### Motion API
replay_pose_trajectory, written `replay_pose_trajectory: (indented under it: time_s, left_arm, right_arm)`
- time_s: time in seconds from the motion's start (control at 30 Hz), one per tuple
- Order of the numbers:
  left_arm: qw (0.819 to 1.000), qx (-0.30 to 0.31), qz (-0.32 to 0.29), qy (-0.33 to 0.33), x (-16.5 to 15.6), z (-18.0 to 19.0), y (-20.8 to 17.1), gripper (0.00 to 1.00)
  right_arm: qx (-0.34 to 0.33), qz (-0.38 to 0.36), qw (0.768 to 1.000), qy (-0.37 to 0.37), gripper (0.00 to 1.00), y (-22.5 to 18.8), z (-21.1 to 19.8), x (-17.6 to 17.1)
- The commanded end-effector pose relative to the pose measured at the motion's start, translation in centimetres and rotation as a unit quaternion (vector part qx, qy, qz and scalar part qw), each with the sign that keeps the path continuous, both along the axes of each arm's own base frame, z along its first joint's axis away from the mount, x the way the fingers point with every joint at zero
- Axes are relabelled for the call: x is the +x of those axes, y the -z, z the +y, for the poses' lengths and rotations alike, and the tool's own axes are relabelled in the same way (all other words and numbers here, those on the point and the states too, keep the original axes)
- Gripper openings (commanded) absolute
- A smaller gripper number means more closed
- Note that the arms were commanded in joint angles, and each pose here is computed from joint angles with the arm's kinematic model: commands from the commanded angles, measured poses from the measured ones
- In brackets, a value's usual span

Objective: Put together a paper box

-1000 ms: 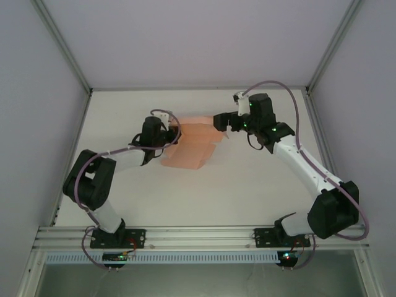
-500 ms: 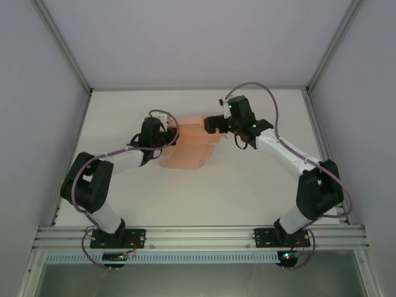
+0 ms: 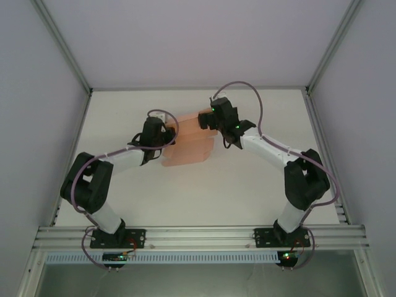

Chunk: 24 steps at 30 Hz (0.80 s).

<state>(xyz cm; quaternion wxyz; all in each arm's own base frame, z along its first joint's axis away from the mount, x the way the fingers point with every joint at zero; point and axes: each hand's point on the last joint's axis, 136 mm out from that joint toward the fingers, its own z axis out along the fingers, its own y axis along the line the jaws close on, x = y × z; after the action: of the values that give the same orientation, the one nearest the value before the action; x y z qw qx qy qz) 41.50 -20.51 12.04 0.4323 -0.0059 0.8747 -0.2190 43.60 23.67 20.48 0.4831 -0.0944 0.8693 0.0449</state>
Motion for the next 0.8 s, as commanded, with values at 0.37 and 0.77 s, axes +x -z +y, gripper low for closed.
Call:
replay_pose_trajectory:
  time_s: [0.37, 0.77]
  left_arm:
    - [0.999, -0.008, -0.039, 0.028, -0.5, -0.9, -4.9, 0.00]
    - [0.999, 0.007, -0.033, 0.029, -0.6, -0.6, -4.8, 0.00]
  right_arm:
    - [-0.021, 0.106, 0.994, -0.016, 0.99, 2.5, -6.1, -7.9]
    - [-0.030, 0.131, 0.991, 0.001, 0.99, 5.0, -6.9, -6.3]
